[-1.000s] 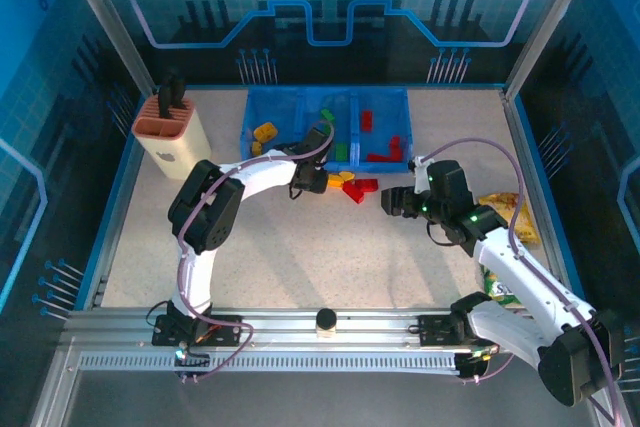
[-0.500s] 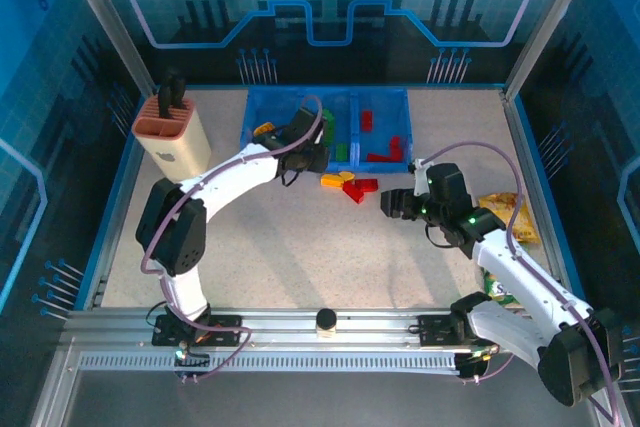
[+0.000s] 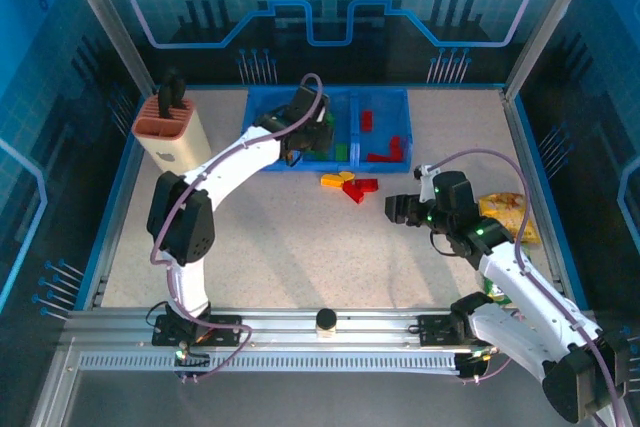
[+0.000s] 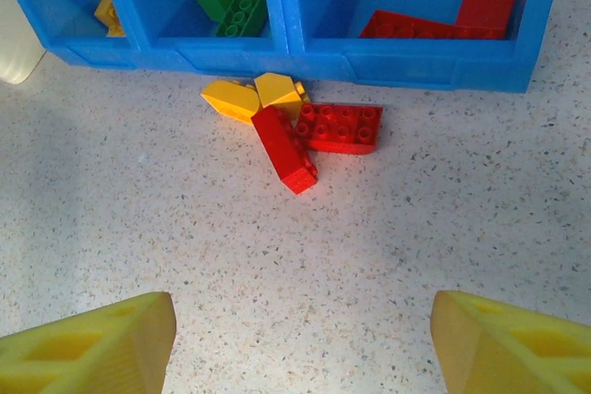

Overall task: Sort the legos into containers by color
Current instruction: Place the lego in the container, then pick up the lego from the center of the table.

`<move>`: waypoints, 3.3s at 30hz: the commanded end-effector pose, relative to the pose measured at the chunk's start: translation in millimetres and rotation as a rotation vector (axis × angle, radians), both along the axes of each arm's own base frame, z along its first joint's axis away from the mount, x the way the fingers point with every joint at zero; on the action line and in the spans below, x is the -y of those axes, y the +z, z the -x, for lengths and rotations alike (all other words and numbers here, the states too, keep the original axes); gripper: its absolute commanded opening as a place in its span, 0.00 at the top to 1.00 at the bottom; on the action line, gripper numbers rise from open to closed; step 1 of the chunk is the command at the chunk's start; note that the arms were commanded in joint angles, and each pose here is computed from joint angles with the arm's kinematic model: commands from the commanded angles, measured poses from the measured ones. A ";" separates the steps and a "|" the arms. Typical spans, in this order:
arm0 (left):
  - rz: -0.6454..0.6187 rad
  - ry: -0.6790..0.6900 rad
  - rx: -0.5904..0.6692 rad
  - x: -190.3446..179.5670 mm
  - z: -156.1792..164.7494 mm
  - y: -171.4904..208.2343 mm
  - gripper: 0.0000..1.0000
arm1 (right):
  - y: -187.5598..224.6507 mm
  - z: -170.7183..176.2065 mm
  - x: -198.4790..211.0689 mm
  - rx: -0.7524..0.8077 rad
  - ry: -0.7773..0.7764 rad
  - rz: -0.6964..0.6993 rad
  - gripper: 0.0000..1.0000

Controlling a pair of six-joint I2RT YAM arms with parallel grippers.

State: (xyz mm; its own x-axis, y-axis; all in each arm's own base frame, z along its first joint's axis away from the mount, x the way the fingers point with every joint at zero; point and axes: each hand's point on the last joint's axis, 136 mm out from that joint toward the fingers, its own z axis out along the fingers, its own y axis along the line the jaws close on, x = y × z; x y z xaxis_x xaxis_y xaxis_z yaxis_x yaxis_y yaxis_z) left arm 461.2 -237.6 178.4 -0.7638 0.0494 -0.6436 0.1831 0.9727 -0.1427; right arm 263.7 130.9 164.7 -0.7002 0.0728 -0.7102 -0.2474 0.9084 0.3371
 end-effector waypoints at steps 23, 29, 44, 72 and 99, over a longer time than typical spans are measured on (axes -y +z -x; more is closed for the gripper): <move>0.157 0.121 0.044 -41.8 -15.5 26.9 0.66 | -8.5 -5.1 -7.2 -0.043 0.006 -0.046 0.26; 0.125 0.087 -0.011 -16.9 -28.7 10.6 0.66 | -2.2 -3.1 -5.8 -0.034 0.004 -0.040 0.26; 0.105 0.040 -0.048 -0.4 -50.0 6.0 0.24 | -0.8 2.4 -4.6 -0.037 0.007 -0.043 0.26; 0.225 0.055 0.063 -50.6 142.5 5.3 0.24 | -78.5 -58.0 -81.8 -0.235 0.288 0.372 0.36; 0.187 0.141 0.028 -95.6 205.7 -28.9 0.29 | -127.3 -77.1 -100.7 -0.318 0.292 0.682 0.80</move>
